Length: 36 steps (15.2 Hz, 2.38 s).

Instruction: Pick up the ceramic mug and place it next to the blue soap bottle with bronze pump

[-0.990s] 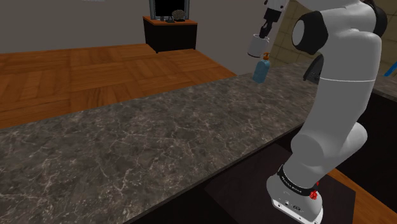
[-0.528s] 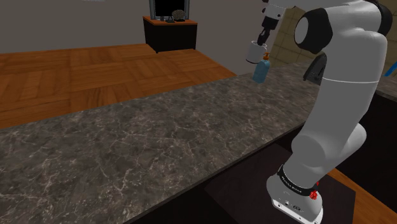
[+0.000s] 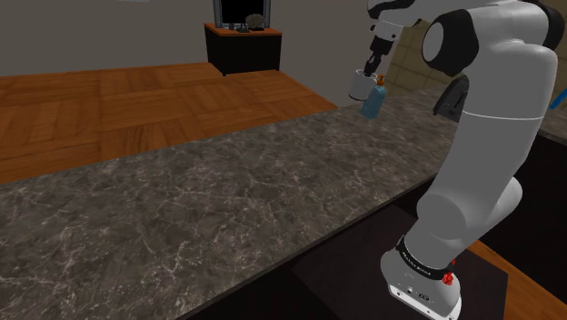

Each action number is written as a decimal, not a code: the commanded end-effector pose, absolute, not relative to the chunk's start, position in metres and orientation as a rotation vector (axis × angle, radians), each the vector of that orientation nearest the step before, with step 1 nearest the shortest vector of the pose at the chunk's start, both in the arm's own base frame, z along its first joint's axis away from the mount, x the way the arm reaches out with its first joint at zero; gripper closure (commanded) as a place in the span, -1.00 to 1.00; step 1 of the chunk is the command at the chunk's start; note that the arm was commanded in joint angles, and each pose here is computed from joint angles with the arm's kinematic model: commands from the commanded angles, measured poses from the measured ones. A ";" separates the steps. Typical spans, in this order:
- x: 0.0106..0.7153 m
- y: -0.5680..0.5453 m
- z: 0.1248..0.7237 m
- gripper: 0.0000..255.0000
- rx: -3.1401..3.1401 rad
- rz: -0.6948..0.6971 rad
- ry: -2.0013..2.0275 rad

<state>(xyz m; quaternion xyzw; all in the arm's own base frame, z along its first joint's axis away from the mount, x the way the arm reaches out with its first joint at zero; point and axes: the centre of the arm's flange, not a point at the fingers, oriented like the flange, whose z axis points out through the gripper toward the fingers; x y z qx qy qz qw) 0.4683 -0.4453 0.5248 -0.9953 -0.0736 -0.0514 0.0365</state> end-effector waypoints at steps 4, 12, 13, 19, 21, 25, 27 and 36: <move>0.469 -0.446 0.499 1.00 -3.057 -0.159 -0.226; 0.469 -0.446 0.457 1.00 -3.057 -0.159 -0.226; 0.469 -0.446 0.451 1.00 -3.057 -0.159 -0.226; 0.469 -0.446 0.420 1.00 -3.057 -0.159 -0.226; 0.469 -0.446 0.409 1.00 -3.057 -0.159 -0.226; 0.469 -0.446 0.388 1.00 -3.057 -0.159 -0.226; 0.469 -0.446 0.377 1.00 -3.057 -0.159 -0.226; 0.469 -0.446 0.358 1.00 -3.057 -0.159 -0.226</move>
